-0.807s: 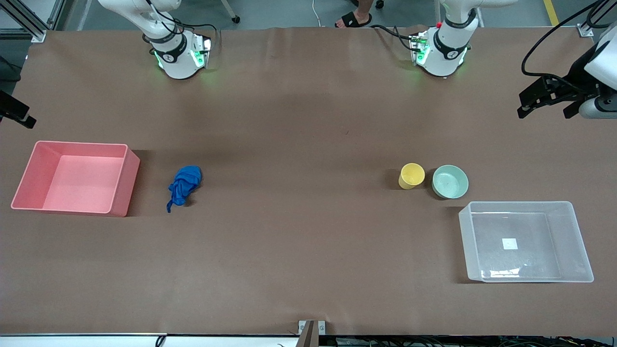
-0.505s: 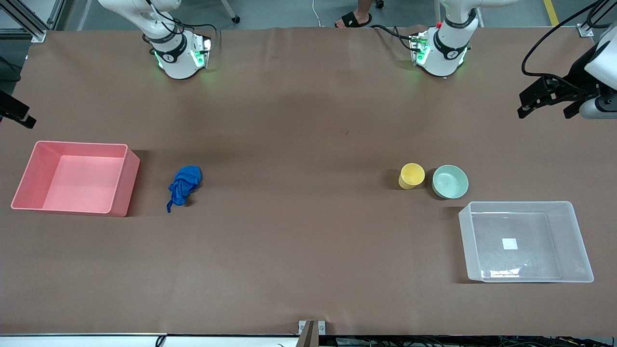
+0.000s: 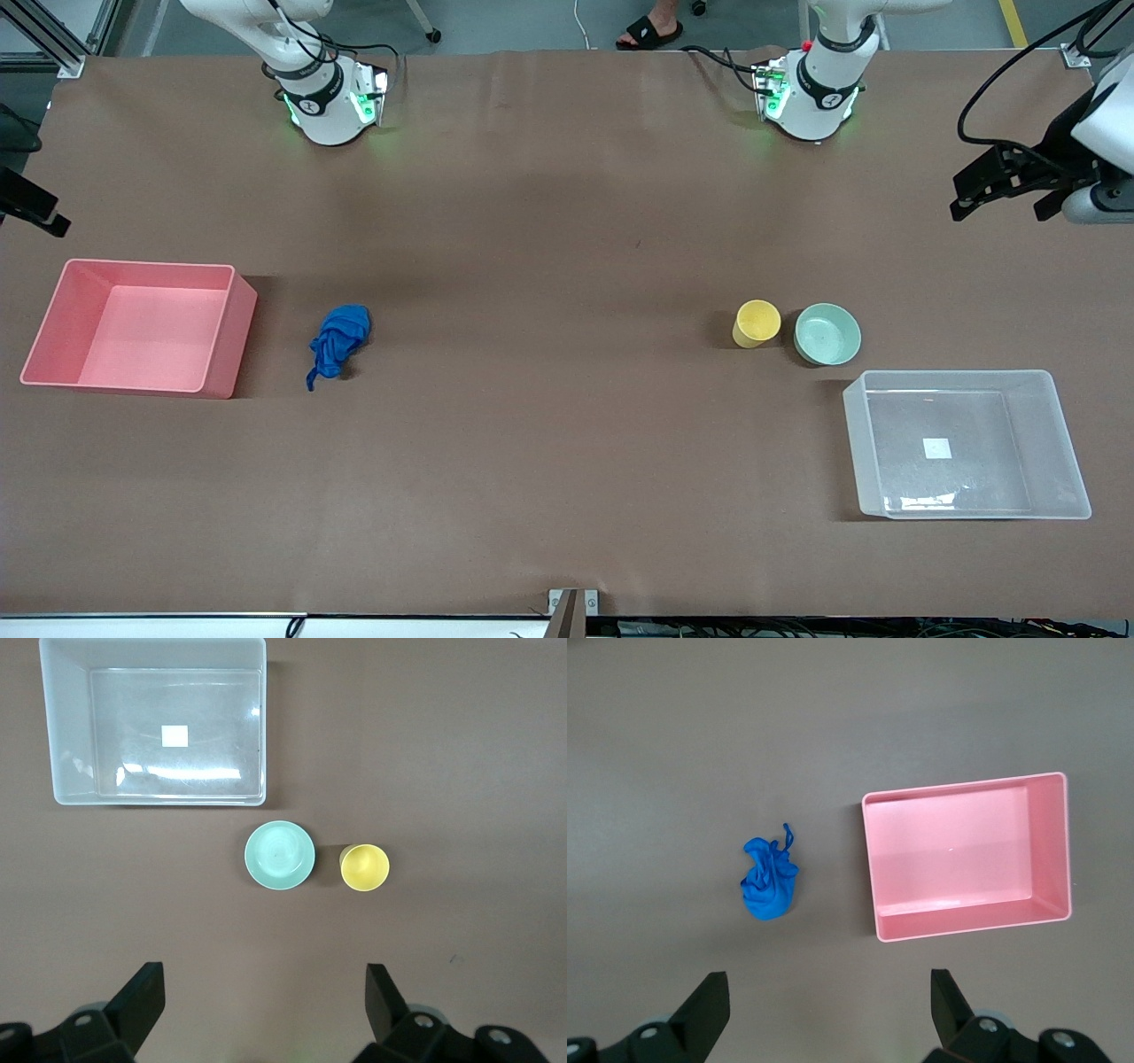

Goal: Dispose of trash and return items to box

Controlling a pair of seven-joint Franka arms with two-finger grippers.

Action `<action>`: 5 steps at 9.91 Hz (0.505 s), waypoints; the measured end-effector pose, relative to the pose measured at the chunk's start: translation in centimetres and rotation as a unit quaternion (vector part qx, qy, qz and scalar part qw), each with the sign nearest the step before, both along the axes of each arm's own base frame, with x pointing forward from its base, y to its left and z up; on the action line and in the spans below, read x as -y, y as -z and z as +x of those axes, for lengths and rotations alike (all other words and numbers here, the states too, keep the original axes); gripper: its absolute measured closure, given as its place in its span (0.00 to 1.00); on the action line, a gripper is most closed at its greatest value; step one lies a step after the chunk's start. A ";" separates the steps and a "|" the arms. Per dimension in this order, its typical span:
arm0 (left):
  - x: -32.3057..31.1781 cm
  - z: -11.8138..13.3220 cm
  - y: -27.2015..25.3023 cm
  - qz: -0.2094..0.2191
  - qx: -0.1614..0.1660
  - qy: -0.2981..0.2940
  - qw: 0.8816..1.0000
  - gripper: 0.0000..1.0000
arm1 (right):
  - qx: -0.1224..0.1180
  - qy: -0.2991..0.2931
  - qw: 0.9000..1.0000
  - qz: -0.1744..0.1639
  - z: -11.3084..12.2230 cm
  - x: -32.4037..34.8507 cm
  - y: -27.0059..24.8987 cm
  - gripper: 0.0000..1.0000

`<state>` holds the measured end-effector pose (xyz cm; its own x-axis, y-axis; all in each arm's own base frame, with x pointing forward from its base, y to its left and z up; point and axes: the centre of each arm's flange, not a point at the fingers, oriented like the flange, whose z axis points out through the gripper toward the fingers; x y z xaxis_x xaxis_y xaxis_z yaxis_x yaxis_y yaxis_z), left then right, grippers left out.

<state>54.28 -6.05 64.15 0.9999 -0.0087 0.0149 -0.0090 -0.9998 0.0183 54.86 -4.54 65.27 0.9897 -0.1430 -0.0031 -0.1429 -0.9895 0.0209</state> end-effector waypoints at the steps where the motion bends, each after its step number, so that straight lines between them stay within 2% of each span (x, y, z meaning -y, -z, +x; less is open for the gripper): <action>1: 0.0 0.7 2.5 0.000 0.002 -0.001 1.000 0.00 | -0.014 -0.015 1.000 0.000 1.0 -2.1 2.9 0.00; 3: -0.4 1.8 9.4 0.000 0.002 -0.006 1.000 0.00 | -0.041 -0.035 0.999 -0.002 3.3 -4.8 13.2 0.00; 5: -0.8 1.9 17.1 -0.002 0.016 -0.011 1.000 0.00 | -0.071 -0.053 0.996 -0.005 3.8 -6.8 24.1 0.00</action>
<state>56.16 -5.28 47.03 0.9988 0.0127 0.0466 0.0117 -0.9997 0.0215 58.66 2.26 41.16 0.9888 -0.0392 -0.1439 -0.0332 -0.9985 0.0441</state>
